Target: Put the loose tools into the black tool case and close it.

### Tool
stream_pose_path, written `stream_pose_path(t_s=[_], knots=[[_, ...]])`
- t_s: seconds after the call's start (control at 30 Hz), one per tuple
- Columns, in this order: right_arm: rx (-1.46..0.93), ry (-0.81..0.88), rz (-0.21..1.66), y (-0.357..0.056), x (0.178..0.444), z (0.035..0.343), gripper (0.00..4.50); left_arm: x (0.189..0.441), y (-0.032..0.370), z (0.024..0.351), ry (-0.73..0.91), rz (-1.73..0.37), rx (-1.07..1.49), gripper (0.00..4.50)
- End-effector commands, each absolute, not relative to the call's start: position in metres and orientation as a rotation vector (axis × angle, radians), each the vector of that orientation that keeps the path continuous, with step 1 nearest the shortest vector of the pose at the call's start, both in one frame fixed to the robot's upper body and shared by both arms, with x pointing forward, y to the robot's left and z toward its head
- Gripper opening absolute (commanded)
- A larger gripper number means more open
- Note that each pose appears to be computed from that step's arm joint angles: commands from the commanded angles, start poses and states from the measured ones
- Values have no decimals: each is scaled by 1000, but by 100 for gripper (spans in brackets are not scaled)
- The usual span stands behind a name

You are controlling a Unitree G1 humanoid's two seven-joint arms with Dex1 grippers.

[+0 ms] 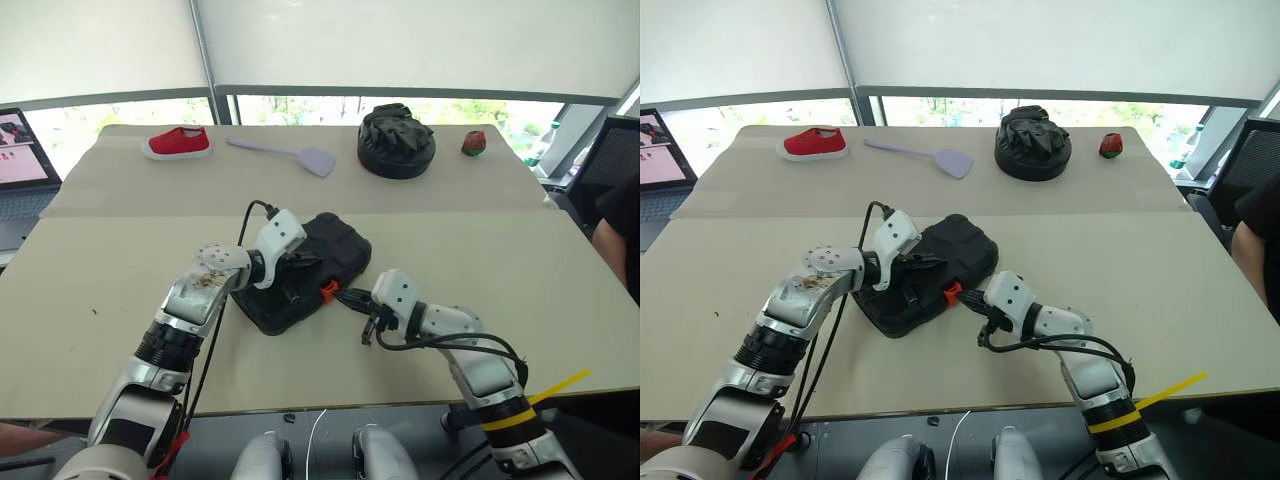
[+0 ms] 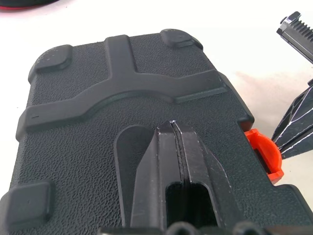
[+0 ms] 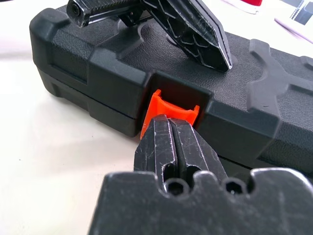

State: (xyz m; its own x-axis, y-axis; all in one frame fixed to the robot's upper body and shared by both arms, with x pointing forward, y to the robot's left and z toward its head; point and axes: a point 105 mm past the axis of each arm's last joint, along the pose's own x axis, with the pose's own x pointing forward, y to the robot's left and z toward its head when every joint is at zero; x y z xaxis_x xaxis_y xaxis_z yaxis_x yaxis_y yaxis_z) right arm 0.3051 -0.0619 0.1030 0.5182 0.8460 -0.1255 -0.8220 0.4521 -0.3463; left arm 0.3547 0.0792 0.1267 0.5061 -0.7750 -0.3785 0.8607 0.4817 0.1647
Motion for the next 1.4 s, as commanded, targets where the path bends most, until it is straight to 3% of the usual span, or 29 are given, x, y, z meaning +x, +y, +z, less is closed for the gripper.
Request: stream_pose_path(t_s=[0.03, 0.33, 0.77, 0.83, 0.93, 0.97, 1.0, 1.07, 1.13, 1.3, 1.33, 1.37, 1.4], knots=[[-409, -92, 1031, -57, 307, 111, 3, 342, 89, 77, 488, -1010, 341, 0], [-411, -37, 1021, -64, 309, 103, 3, 343, 92, 77, 494, -1003, 342, 0], [-396, -96, 1047, -44, 318, 114, 3, 342, 95, 77, 505, -994, 327, 0], [-396, -98, 1047, -49, 317, 116, 3, 342, 97, 82, 472, -984, 278, 0], [-382, -84, 1070, -61, 310, 115, 3, 344, 97, 115, 289, -1000, 161, 0], [-358, -73, 1072, -66, 308, 116, 0, 342, 98, 129, 219, -1014, 123, 51], [-322, -55, 1087, -71, 304, 117, 29, 337, 102, 142, 149, -1041, 101, 69], [-322, -57, 1085, -84, 301, 120, 78, 330, 120, 159, 49, -1029, 124, 137], [-342, -55, 1081, -97, 299, 122, 154, 325, 145, 164, 2, -971, 179, 218], [-419, 16, 1079, -136, 294, 115, 311, 305, 206, 153, 17, -853, 290, 387], [-442, 17, 1068, -143, 295, 115, 323, 300, 216, 151, 17, -824, 323, 395], [-471, -4, 1066, -152, 296, 116, 383, 292, 233, 145, 28, -771, 371, 450], [-497, -31, 1074, -161, 296, 118, 417, 281, 250, 137, 62, -726, 399, 450]])
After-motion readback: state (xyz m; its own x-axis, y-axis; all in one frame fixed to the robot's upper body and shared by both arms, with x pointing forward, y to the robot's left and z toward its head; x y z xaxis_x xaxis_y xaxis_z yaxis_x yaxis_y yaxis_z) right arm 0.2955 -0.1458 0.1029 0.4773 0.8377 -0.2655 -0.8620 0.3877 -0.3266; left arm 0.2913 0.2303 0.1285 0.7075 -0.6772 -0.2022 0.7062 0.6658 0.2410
